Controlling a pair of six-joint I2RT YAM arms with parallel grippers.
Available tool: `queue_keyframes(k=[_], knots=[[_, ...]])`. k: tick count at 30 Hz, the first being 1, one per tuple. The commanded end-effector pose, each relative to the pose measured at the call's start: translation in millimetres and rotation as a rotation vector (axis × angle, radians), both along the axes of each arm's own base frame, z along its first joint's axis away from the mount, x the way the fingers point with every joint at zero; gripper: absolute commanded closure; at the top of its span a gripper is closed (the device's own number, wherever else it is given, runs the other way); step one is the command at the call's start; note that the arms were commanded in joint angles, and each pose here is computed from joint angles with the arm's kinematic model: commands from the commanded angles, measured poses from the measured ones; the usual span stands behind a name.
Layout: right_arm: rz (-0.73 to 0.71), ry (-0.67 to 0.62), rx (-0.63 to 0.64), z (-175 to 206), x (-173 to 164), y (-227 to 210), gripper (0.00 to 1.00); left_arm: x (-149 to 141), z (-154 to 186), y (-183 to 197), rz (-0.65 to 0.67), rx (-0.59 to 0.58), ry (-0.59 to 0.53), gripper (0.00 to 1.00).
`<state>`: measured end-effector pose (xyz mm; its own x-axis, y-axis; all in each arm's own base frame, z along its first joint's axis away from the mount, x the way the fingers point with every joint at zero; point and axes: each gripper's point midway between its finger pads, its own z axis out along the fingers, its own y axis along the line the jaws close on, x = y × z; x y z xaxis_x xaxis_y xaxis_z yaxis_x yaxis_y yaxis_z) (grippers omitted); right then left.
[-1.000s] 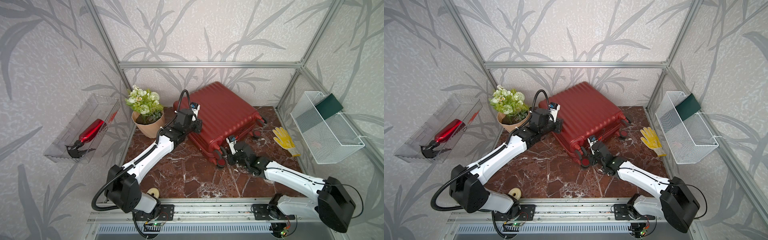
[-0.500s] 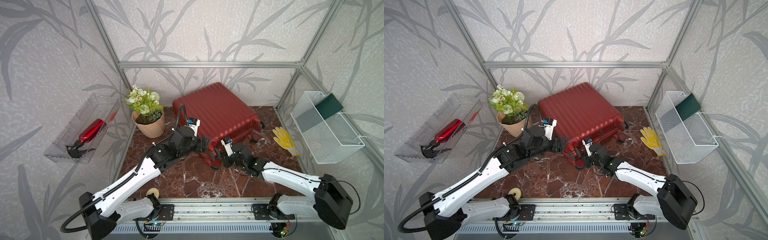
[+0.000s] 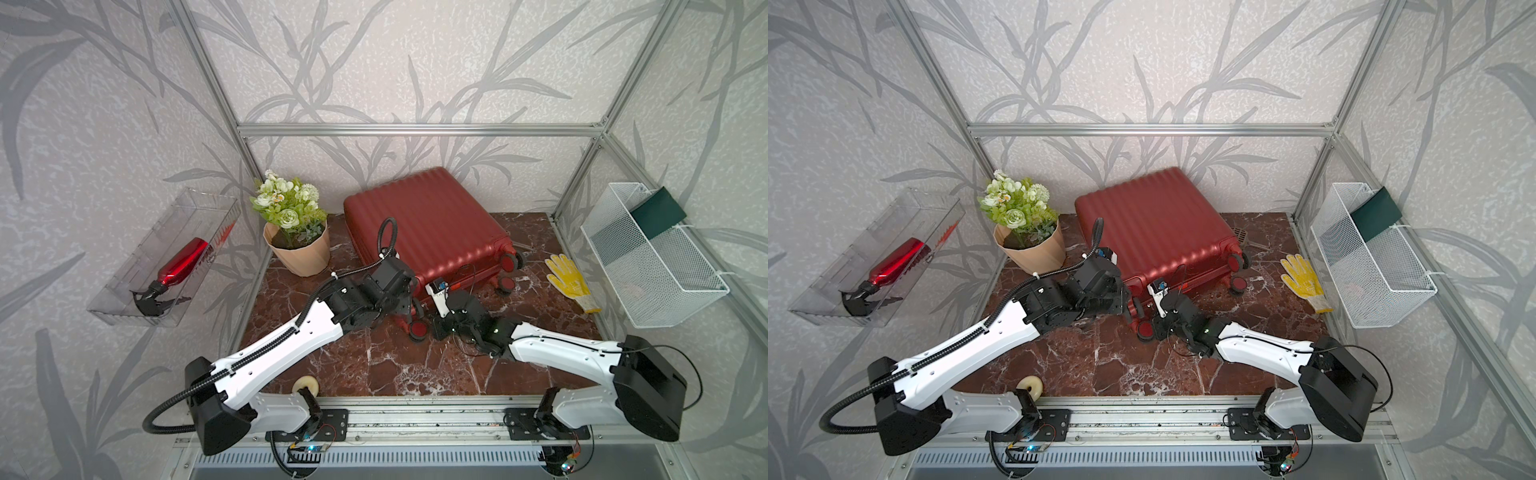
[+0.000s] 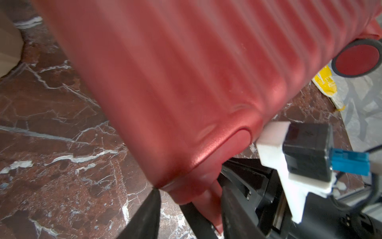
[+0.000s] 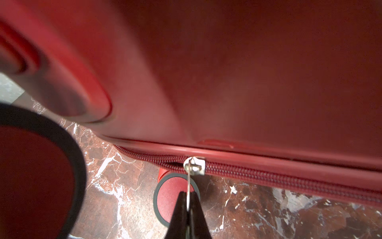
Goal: Open the suitcase zippers
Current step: Unzip the zipper on the suitcase.
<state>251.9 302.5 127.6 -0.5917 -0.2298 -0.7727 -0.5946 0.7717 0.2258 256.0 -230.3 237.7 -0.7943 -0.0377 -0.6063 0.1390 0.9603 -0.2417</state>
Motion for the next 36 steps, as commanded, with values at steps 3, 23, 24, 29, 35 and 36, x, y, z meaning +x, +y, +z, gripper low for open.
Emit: queue_keyframes(k=[3,23,24,29,35,36], knots=[[0.001,-0.098,0.072,36,9,13,1.00,-4,-33,29,0.035,0.196,0.069,0.70],[-0.060,-0.059,0.116,35,26,-28,1.00,2,6,48,0.073,0.090,0.006,0.59],[-0.057,-0.054,0.117,33,25,-27,1.00,2,15,46,0.074,0.058,-0.007,0.55],[-0.043,-0.046,0.113,31,22,-22,1.00,-2,31,30,0.048,-0.004,0.013,0.45],[-0.038,-0.042,0.118,31,22,-19,1.00,-3,10,11,0.070,-0.046,0.109,0.31],[-0.037,-0.040,0.117,31,22,-18,1.00,-3,6,9,0.082,-0.049,0.118,0.30]])
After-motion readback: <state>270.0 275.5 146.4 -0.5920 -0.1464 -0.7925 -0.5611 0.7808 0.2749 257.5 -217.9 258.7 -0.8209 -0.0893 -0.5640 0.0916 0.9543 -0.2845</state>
